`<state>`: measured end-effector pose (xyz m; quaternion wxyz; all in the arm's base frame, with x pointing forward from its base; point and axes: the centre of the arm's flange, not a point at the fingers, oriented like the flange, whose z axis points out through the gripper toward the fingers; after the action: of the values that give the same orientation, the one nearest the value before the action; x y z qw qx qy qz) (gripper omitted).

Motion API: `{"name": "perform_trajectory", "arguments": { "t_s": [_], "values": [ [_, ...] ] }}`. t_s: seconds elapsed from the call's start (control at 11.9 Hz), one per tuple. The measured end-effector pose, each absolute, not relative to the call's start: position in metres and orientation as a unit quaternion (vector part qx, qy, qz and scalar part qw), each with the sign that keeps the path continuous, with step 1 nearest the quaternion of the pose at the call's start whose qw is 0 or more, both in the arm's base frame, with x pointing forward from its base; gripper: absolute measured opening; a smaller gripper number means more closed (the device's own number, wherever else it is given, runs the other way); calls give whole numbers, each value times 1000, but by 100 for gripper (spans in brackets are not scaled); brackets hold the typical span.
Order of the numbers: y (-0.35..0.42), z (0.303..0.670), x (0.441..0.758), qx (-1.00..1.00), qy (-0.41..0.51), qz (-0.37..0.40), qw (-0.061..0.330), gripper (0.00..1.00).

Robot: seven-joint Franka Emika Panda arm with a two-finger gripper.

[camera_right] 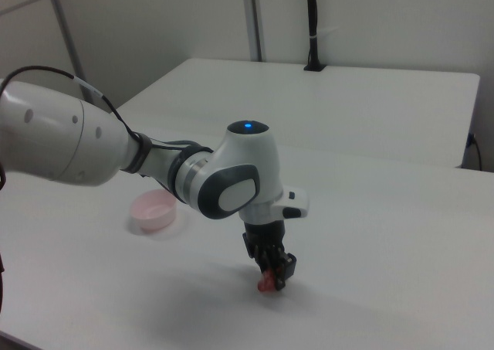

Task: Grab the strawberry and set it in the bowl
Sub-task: 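Lift the strawberry and carry it over the pink bowl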

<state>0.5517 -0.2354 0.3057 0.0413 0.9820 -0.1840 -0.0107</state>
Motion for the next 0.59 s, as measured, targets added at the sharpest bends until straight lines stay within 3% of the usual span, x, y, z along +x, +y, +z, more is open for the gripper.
{"name": "perform_trajectory", "arguments": {
  "t_s": [0.34, 0.59],
  "values": [
    [-166, 316, 577, 991, -128, -25, 31, 41],
    [-51, 377, 610, 996, -77, -29, 22, 41]
  ]
}}
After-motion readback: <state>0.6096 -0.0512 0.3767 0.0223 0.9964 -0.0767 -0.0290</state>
